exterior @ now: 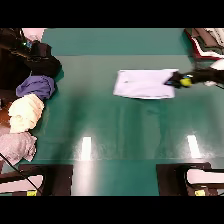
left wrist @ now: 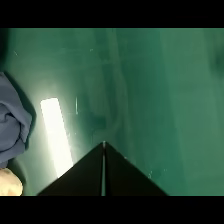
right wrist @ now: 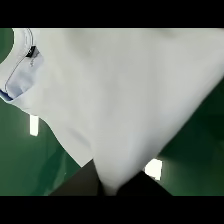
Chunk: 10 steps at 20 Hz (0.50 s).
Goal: Fold the shirts.
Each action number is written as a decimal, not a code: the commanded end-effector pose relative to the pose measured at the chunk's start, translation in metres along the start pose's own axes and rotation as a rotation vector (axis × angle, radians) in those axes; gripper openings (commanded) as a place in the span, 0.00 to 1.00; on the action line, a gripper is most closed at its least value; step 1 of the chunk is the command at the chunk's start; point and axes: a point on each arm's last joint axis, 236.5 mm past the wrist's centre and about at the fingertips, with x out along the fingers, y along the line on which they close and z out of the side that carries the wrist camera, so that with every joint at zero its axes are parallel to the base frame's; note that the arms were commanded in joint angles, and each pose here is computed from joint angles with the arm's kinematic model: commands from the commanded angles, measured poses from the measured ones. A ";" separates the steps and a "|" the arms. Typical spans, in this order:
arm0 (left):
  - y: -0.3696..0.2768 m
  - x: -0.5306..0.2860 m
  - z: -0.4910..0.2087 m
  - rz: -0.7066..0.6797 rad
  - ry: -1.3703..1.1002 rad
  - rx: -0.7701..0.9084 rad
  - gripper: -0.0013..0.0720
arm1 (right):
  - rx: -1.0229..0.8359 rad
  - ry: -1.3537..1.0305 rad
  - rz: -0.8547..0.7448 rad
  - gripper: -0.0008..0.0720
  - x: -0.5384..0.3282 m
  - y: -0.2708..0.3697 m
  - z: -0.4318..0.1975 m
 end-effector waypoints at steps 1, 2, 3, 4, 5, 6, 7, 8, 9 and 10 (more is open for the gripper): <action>-0.001 0.000 0.007 -0.003 -0.028 -0.002 0.05 | 0.207 -0.231 -0.185 0.03 -0.088 -0.104 -0.004; -0.003 0.000 0.007 -0.014 -0.031 -0.004 0.05 | 0.268 -0.316 -0.235 0.03 -0.113 -0.131 -0.006; -0.006 0.000 0.007 -0.027 -0.031 -0.008 0.05 | 0.322 -0.388 -0.281 0.03 -0.136 -0.153 -0.010; -0.010 0.000 0.008 -0.042 -0.033 -0.011 0.05 | 0.375 -0.460 -0.328 0.03 -0.160 -0.174 -0.017; -0.013 0.000 0.009 -0.054 -0.036 -0.014 0.05 | 0.427 -0.518 -0.370 0.03 -0.180 -0.193 -0.027; -0.015 0.000 0.009 -0.062 -0.036 -0.015 0.05 | 0.473 -0.559 -0.401 0.03 -0.197 -0.208 -0.036; -0.016 -0.001 0.009 -0.066 -0.036 -0.016 0.05 | 0.524 -0.581 -0.418 0.03 -0.208 -0.221 -0.047; -0.016 -0.001 0.009 -0.069 -0.036 -0.016 0.05 | 0.572 -0.590 -0.423 0.03 -0.214 -0.230 -0.056; -0.017 -0.001 0.008 -0.071 -0.035 -0.017 0.05 | 0.615 -0.596 -0.426 0.03 -0.218 -0.238 -0.064; -0.017 -0.001 0.008 -0.073 -0.031 -0.017 0.05 | 0.648 -0.600 -0.426 0.03 -0.219 -0.243 -0.071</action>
